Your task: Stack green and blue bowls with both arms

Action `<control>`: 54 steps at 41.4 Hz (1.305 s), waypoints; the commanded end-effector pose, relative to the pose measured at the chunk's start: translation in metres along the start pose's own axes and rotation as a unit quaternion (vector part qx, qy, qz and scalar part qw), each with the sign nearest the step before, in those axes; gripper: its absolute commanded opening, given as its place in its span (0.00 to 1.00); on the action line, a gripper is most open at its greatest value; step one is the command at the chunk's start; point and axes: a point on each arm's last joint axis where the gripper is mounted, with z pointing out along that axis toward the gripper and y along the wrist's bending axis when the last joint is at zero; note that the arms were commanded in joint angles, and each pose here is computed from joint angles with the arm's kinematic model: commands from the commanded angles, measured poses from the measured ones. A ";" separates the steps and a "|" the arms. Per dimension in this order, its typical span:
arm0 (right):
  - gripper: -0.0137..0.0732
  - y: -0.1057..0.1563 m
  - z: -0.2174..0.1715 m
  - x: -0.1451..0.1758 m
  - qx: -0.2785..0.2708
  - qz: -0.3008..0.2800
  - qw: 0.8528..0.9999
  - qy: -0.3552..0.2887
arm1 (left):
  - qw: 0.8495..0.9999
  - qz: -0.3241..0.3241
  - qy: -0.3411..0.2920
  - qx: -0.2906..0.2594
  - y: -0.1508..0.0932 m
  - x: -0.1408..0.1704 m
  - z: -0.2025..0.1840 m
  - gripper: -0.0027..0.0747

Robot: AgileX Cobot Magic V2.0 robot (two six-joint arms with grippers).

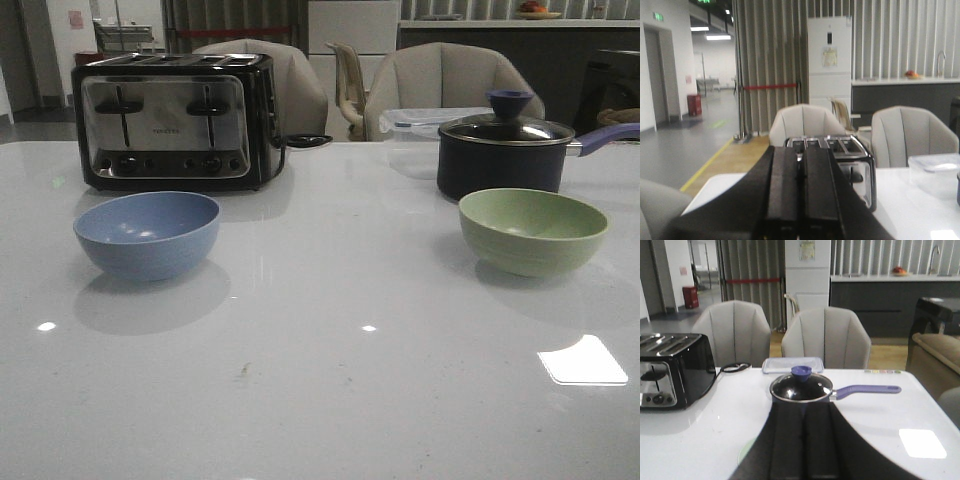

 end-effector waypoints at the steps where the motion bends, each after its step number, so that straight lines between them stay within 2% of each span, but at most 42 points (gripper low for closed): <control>1: 0.20 0.001 0.012 -0.024 0.003 -0.010 1.000 0.011 | 1.000 -0.005 0.013 0.004 0.000 -0.024 0.014 0.16; 8: 0.20 0.000 0.044 -0.016 0.010 -0.010 0.994 0.111 | 0.994 -0.006 0.106 0.007 0.000 -0.016 0.041 0.16; 17: 0.20 -0.001 0.077 0.010 0.018 -0.012 0.971 0.237 | 0.979 -0.007 0.205 0.010 -0.001 0.009 0.068 0.16; 21: 0.20 -0.002 0.088 0.021 0.021 -0.012 0.960 0.278 | 0.966 -0.007 0.257 0.012 -0.001 0.021 0.075 0.16; 28: 0.20 -0.003 0.104 0.036 0.024 -0.012 0.942 0.334 | 0.956 -0.008 0.293 0.012 -0.001 0.032 0.089 0.16; 31: 0.25 -0.004 0.110 0.041 0.025 -0.013 0.936 0.351 | 0.952 -0.008 0.306 0.013 -0.001 0.036 0.092 0.18; 33: 0.34 -0.004 0.114 0.045 0.026 -0.013 0.932 0.361 | 0.949 -0.008 0.315 0.013 -0.001 0.039 0.094 0.22; 35: 0.43 -0.004 0.118 0.048 0.026 -0.013 0.929 0.369 | 0.947 -0.008 0.322 0.013 -0.001 0.041 0.096 0.33; 37: 0.58 -0.004 0.121 0.051 0.026 -0.013 0.927 0.374 | 0.947 -0.007 0.322 0.013 -0.001 0.041 0.097 0.48; 40: 0.74 -0.004 0.127 0.054 0.026 -0.013 0.925 0.378 | 0.947 -0.007 0.320 0.013 -0.001 0.041 0.098 0.71; 42: 0.79 -0.005 0.131 0.056 0.026 -0.013 0.925 0.379 | 0.947 -0.007 0.322 0.013 -0.001 0.042 0.099 0.81; 46: 0.82 -0.005 0.140 0.059 0.026 -0.013 0.924 0.382 | 0.945 -0.009 0.327 0.017 -0.002 0.044 0.100 0.85; 54: 0.81 -0.004 0.175 0.056 0.027 -0.012 0.916 0.400 | 0.944 0.002 0.317 0.095 -0.024 0.044 0.105 0.77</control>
